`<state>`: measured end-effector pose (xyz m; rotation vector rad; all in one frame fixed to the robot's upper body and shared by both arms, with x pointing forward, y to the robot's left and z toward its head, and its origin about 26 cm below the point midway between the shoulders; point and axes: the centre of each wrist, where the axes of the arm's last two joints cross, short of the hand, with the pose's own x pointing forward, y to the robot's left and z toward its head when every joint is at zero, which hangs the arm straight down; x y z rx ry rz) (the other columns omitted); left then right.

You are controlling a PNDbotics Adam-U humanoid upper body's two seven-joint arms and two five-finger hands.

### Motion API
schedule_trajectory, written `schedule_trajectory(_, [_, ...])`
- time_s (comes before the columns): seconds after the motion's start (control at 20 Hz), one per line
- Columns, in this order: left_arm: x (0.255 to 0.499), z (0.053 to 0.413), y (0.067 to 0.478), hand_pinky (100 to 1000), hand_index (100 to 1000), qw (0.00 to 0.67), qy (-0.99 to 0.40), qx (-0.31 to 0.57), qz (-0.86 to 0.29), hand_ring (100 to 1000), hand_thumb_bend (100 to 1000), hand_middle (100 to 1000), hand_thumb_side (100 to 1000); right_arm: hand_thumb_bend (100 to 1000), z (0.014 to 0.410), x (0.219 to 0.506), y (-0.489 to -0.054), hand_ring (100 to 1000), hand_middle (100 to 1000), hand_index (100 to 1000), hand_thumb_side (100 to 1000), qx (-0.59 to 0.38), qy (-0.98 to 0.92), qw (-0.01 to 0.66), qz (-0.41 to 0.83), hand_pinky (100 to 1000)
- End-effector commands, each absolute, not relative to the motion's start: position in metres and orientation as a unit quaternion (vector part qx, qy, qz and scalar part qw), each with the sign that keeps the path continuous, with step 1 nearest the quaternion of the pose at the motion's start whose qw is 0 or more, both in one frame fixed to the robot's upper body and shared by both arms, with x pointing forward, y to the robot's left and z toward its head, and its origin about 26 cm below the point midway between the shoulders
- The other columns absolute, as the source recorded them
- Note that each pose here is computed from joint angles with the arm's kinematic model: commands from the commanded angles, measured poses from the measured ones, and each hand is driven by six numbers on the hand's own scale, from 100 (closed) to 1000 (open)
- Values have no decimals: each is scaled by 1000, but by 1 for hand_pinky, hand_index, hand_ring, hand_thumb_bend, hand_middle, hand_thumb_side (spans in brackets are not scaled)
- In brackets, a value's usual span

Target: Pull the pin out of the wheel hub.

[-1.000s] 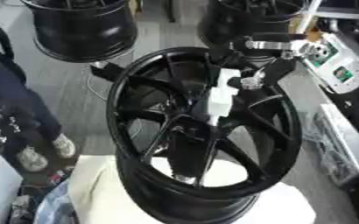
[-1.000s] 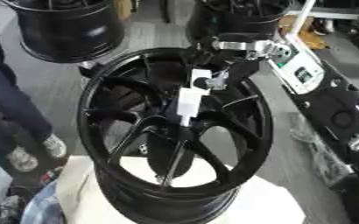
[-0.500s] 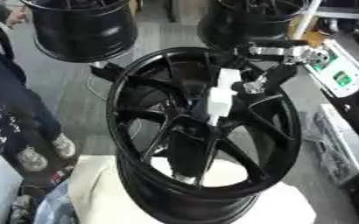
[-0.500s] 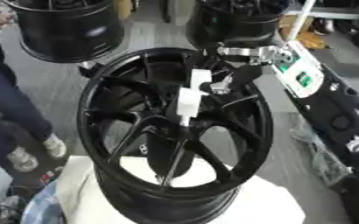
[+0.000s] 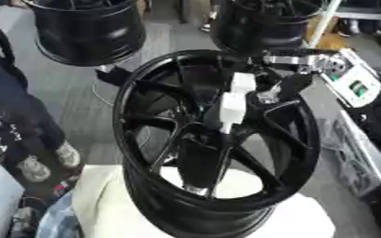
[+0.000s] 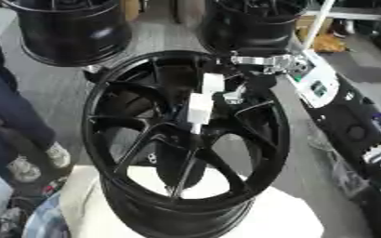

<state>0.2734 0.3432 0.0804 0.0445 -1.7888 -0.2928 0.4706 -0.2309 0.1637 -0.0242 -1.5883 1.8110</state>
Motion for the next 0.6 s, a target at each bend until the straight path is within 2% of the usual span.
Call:
schedule_trajectory(0.05, [275, 89, 344, 728, 665, 607, -782, 23, -137, 590, 100, 583, 834, 298, 173, 473, -235, 834, 844, 925, 536, 19, -565, 256, 784, 815])
schedule_trajectory(0.35, [275, 89, 344, 729, 665, 606, -783, 23, -137, 592, 100, 583, 834, 301, 168, 475, -232, 834, 807, 896, 535, 23, -564, 258, 784, 812])
schedule_trajectory(0.55, [275, 89, 344, 729, 665, 607, -783, 22, -138, 593, 100, 583, 834, 301, 168, 475, -231, 817, 726, 817, 527, 25, -568, 255, 782, 806])
schedule_trajectory(0.6, [275, 89, 344, 729, 665, 607, -783, 22, -137, 593, 100, 583, 834, 295, 168, 475, -231, 803, 676, 765, 524, 25, -569, 255, 781, 800])
